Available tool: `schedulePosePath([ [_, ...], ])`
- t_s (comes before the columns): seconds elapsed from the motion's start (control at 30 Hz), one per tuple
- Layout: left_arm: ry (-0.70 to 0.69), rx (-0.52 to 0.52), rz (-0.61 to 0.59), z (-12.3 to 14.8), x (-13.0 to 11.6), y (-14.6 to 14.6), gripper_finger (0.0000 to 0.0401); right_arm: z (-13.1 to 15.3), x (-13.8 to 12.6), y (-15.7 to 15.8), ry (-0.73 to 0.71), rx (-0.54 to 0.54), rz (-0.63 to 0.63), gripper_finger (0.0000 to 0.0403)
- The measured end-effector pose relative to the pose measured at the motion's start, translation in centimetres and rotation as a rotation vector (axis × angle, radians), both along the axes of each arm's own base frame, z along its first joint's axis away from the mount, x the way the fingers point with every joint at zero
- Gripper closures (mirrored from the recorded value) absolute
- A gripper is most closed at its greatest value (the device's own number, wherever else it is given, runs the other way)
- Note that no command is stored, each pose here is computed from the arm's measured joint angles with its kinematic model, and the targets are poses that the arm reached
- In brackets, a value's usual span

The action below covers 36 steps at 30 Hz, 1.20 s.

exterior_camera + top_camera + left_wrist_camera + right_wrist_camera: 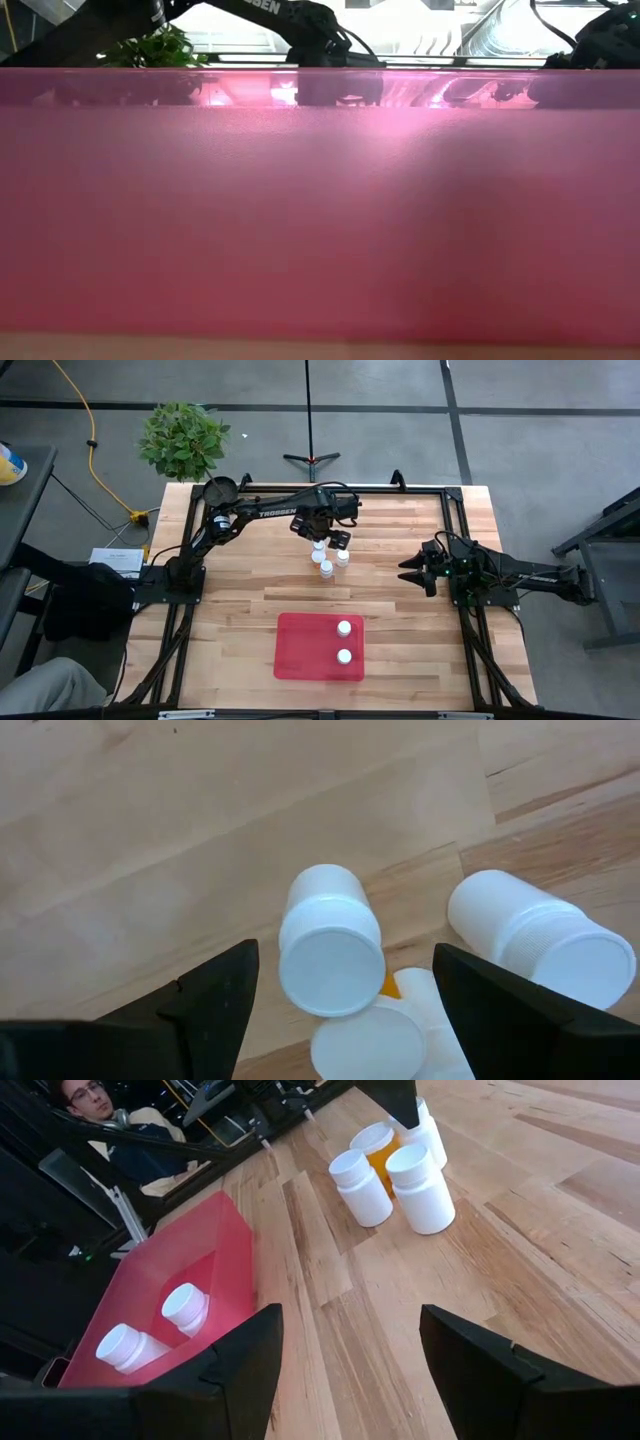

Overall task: Pick and place pill bottles into a basket
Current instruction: Put the top white pill bottle into the red bin

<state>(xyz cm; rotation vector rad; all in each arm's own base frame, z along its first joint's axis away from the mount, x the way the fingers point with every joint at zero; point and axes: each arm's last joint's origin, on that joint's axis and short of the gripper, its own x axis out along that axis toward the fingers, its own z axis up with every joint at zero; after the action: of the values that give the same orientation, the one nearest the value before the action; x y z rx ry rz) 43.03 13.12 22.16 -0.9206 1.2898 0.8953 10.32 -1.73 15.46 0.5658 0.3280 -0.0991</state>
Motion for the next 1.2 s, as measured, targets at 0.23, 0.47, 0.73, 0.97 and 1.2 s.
schedulePosePath([
  [0.23,-0.007,-0.022,0.009,0.0,-0.1,0.5,0.0066,0.0,0.0,0.0,0.0,0.0,0.0,0.0176],
  [0.47,0.006,-0.031,0.01,-0.8,-0.3,0.4,0.0066,0.0,0.0,0.0,0.0,0.0,0.0,0.0176],
  [0.73,0.042,-0.084,0.004,-2.7,-0.7,0.1,0.0066,0.0,0.0,0.0,0.0,-0.004,0.002,0.0176],
  [0.97,-0.029,-0.059,-0.012,-2.6,0.0,0.4,0.0066,0.0,0.0,0.0,0.001,-0.009,-0.005,0.0176],
  [1.2,-0.022,-0.037,-0.018,-2.6,0.0,0.4,0.0077,0.0,0.0,0.0,0.001,-0.007,-0.005,0.0176],
])
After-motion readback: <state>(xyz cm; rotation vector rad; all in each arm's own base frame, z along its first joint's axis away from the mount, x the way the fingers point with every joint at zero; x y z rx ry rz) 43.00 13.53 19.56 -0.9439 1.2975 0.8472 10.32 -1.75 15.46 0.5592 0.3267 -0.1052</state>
